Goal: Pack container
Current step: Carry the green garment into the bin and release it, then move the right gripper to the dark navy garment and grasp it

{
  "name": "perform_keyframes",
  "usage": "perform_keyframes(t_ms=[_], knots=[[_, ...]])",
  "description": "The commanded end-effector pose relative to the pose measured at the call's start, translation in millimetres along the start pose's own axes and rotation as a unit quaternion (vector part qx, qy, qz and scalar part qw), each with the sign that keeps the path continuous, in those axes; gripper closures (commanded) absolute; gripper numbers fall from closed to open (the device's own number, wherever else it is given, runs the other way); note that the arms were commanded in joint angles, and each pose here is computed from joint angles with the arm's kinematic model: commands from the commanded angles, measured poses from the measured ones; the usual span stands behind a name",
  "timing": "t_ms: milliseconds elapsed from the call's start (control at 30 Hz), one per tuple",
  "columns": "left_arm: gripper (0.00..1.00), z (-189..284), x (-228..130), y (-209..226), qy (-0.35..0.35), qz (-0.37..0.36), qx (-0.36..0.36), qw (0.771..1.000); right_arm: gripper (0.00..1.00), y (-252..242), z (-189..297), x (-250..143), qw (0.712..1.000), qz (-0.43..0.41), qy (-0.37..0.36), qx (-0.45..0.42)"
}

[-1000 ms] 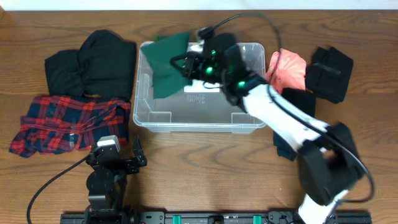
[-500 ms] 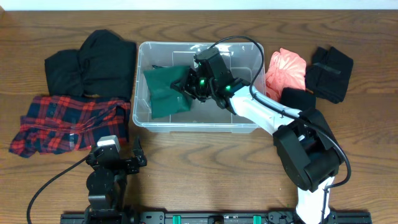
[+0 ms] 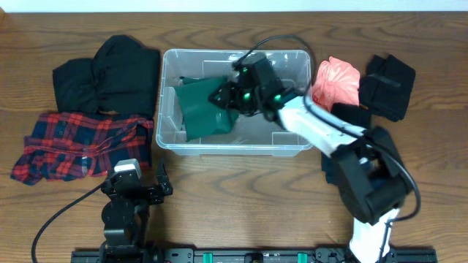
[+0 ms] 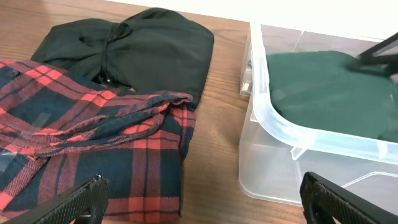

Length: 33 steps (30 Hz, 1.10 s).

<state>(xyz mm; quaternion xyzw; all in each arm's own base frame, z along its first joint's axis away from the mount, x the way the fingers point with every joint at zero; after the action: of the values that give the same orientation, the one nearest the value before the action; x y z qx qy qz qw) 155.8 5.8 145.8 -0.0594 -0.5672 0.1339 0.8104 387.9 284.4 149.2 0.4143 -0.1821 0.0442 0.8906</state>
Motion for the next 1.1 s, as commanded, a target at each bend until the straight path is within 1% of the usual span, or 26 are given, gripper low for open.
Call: perform_keyframes(t_ms=[0,33,167,200,300,367,467,600,667,800,867,900,967,1000,1067], knots=[[0.02,-3,-7,1,0.009,0.001,0.0,1.0,0.7,20,65,37,0.996,0.06,-0.069,0.017],[0.02,-3,-7,1,0.009,0.001,0.0,1.0,0.73,20,83,43,0.995,0.061,-0.08,0.012],[0.02,-3,-7,1,0.009,0.001,0.0,1.0,0.71,16,150,54,0.99,0.075,-0.119,-0.022],[0.02,-3,-7,1,0.009,0.001,0.0,1.0,0.71,13,166,54,0.988,0.074,-0.128,-0.038],[0.02,-3,-7,1,0.009,0.002,0.0,1.0,0.64,-7,222,52,0.977,0.046,-0.167,-0.124],[0.02,-3,-7,1,0.009,0.001,0.0,1.0,0.58,-26,258,48,0.965,0.018,-0.187,-0.183],[0.02,-3,-7,1,0.009,0.002,0.0,1.0,0.45,-64,303,36,0.946,-0.037,-0.195,-0.257],[0.02,-3,-7,1,0.009,0.001,0.0,1.0,0.21,-119,339,18,0.922,-0.11,-0.172,-0.33],[0.02,-3,-7,1,0.009,0.002,0.0,1.0,0.12,-148,349,8,0.91,-0.145,-0.158,-0.354],[0.02,-3,-7,1,0.009,0.001,0.0,1.0,0.11,-199,348,-12,0.899,-0.208,-0.115,-0.367],[0.02,-3,-7,1,0.009,0.002,0.0,1.0,0.11,-219,336,-26,0.902,-0.221,-0.075,-0.362],[0.02,-3,-7,1,0.009,0.001,0.0,1.0,0.08,-228,324,-35,0.907,-0.226,-0.047,-0.352],[0.02,-3,-7,1,0.009,0.001,0.0,1.0,0.07,-239,305,-49,0.917,-0.224,-0.005,-0.33],[0.02,-3,-7,1,0.009,0.001,0.0,1.0,0.07,-246,293,-60,0.918,-0.233,0.021,-0.32],[0.02,-3,-7,1,0.009,0.002,0.0,1.0,0.07,-258,279,-75,0.916,-0.245,0.046,-0.315]])
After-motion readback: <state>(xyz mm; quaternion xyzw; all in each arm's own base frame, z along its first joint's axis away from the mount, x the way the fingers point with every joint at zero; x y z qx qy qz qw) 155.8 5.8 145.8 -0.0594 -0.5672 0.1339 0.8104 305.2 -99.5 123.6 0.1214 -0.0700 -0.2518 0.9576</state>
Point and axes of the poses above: each gripper's point midway between its finger pads, its own z axis back along the fingers, its own y axis along the line the jaws close on, x = y × z, the point moved 7 cm from there along z, back along the fingers, and after that the axes turned 8 degrees about z, right-handed, at the moved point
